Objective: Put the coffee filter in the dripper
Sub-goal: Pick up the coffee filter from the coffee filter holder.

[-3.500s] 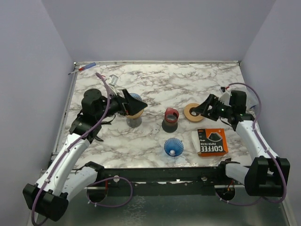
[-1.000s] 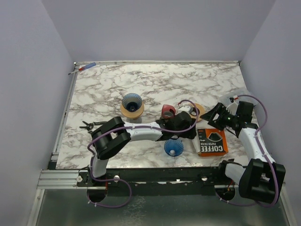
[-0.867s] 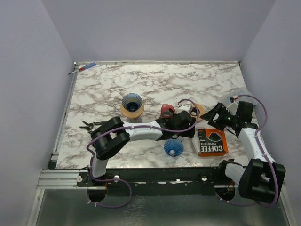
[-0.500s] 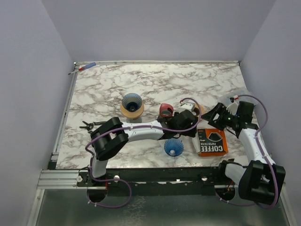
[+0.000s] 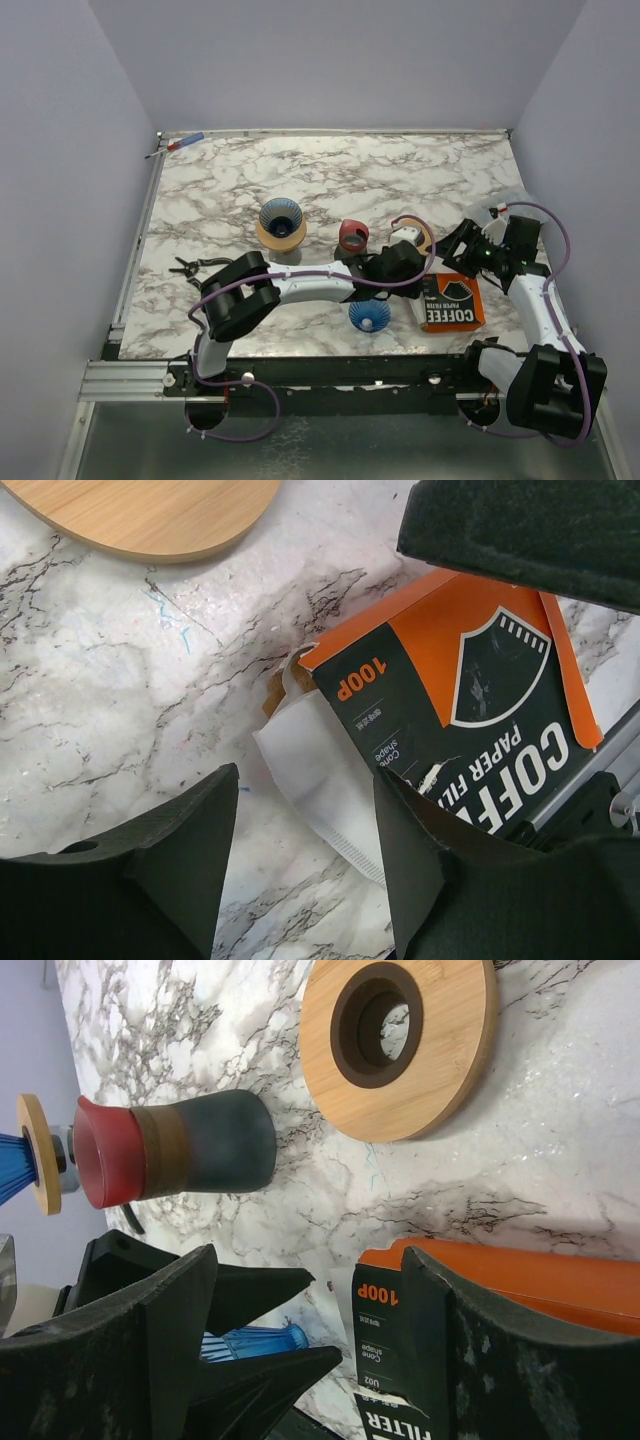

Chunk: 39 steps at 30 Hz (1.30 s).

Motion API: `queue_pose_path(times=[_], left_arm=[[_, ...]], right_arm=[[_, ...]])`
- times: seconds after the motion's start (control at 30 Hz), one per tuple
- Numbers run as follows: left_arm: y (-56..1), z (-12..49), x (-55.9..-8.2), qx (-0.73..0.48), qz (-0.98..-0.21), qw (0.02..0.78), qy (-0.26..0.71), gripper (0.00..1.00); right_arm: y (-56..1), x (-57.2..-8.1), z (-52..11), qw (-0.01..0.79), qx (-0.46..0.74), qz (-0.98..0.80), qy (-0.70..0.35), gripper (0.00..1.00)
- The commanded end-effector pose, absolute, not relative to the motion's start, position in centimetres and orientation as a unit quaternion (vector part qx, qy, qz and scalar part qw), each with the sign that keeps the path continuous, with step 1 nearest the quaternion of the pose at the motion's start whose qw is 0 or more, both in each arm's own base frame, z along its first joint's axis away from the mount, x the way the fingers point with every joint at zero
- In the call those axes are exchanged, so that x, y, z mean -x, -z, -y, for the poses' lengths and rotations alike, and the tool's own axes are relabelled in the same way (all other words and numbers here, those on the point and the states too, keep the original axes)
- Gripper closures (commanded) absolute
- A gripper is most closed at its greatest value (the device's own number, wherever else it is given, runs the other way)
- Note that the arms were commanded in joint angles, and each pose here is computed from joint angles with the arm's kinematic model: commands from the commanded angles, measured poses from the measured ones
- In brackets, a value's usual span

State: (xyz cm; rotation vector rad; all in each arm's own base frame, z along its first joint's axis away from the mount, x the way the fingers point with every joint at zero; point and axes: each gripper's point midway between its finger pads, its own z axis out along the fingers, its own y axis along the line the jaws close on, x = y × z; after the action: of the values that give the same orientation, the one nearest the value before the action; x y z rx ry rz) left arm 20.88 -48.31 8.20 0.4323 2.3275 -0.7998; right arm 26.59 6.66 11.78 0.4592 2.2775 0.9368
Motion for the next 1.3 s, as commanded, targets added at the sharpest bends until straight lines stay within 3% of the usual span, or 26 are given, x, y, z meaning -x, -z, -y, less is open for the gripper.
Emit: queue_pose_path(times=[0.0,0.83,1.07,1.27], left_arm=[[-7.5,48.5,-20.6,-0.161,-0.885,0.31,0.307,0.43],[-5.2,48.7,-20.9,-0.162,-0.891,0.303,0.296,0.58],[-5.6,48.5,-21.1,-0.163,-0.889,0.311,0.293,0.74],[-6.6,48.6,-21.4,-0.16,-0.88,0.325,0.308,0.95]], right_arm=[[-12.6,-26.8,-6.2,0.326,-0.173,-0.862,-0.347,0.21],[-12.6,-26.8,-6.2,0.325,-0.172,-0.863,-0.345,0.21],[-12.8,-26.8,-6.2,0.326,-0.172,-0.863,-0.347,0.21],[-13.0,-26.8,-6.2,0.327,-0.172,-0.862,-0.348,0.21]])
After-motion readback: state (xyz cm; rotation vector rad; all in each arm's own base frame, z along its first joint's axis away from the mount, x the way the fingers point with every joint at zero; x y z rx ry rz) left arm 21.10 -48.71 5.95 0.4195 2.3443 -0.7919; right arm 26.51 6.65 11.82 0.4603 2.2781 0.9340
